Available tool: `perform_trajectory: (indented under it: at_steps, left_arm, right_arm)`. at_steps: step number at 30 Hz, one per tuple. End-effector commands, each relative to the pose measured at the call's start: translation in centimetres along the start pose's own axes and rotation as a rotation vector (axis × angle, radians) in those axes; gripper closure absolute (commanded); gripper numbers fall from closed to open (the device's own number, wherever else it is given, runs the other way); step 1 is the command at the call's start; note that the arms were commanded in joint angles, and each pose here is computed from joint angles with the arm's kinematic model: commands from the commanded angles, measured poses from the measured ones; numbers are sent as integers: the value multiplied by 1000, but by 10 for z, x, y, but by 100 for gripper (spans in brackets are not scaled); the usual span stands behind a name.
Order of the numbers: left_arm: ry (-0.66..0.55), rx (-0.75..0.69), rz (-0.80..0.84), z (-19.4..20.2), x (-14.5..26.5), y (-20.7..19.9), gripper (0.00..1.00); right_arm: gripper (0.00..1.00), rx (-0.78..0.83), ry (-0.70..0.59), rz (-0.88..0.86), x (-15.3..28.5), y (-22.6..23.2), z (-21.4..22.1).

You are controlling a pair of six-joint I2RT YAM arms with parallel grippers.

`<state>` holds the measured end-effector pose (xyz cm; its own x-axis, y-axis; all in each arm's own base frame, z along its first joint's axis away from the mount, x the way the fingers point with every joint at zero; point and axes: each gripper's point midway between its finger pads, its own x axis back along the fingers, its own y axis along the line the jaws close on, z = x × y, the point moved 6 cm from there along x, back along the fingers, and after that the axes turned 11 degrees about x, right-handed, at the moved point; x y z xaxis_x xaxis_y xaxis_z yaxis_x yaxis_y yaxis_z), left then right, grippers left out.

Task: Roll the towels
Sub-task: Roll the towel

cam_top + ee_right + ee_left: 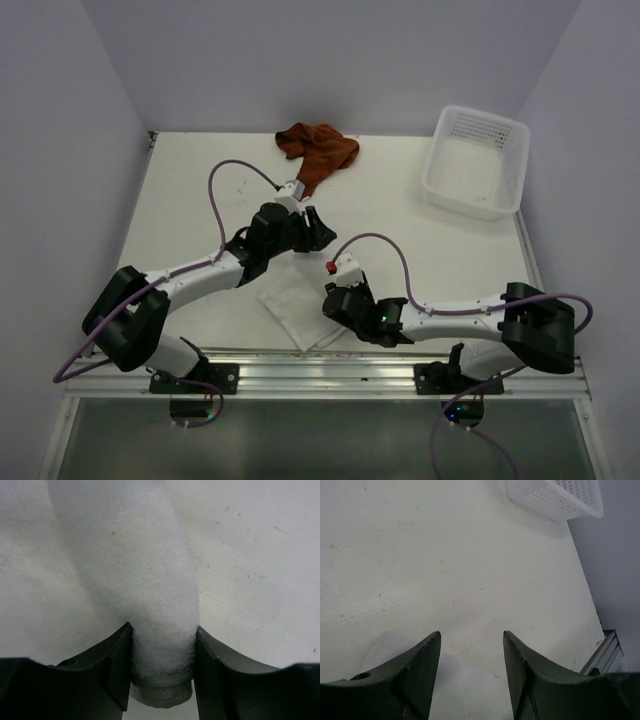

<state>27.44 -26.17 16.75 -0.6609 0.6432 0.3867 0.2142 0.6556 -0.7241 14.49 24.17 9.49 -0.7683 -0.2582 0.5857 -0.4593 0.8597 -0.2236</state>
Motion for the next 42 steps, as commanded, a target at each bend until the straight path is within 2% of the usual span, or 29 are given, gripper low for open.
perform_trajectory:
  at_steps: [1,7,11,18,22,29,34,41,42]
  left_arm:
    - [-11,-9,54,-9,1,-13,43]
    - [8,3,70,-6,-2,-15,43]
    - [24,13,70,-3,-5,-13,43]
    - [71,51,72,20,-11,-4,43]
    - [105,73,52,38,-12,8,44]
    - [142,145,1,75,-8,42,45]
    - [149,170,-36,90,-2,57,46]
    - [124,164,-53,93,2,57,46]
    - [121,164,-55,93,2,57,46]
  right_arm:
    - [52,140,-57,270,4,-15,-9]
    - [50,367,-100,426,6,3,-12]
    - [49,508,-96,439,6,22,-6]
    - [47,582,-80,406,8,37,2]
    - [43,606,-78,401,11,40,3]
    - [37,537,-65,328,15,44,2]
    - [31,413,-85,233,23,44,-12]
    - [24,172,-87,-7,33,24,-29]
    - [24,128,-92,-100,36,30,-32]
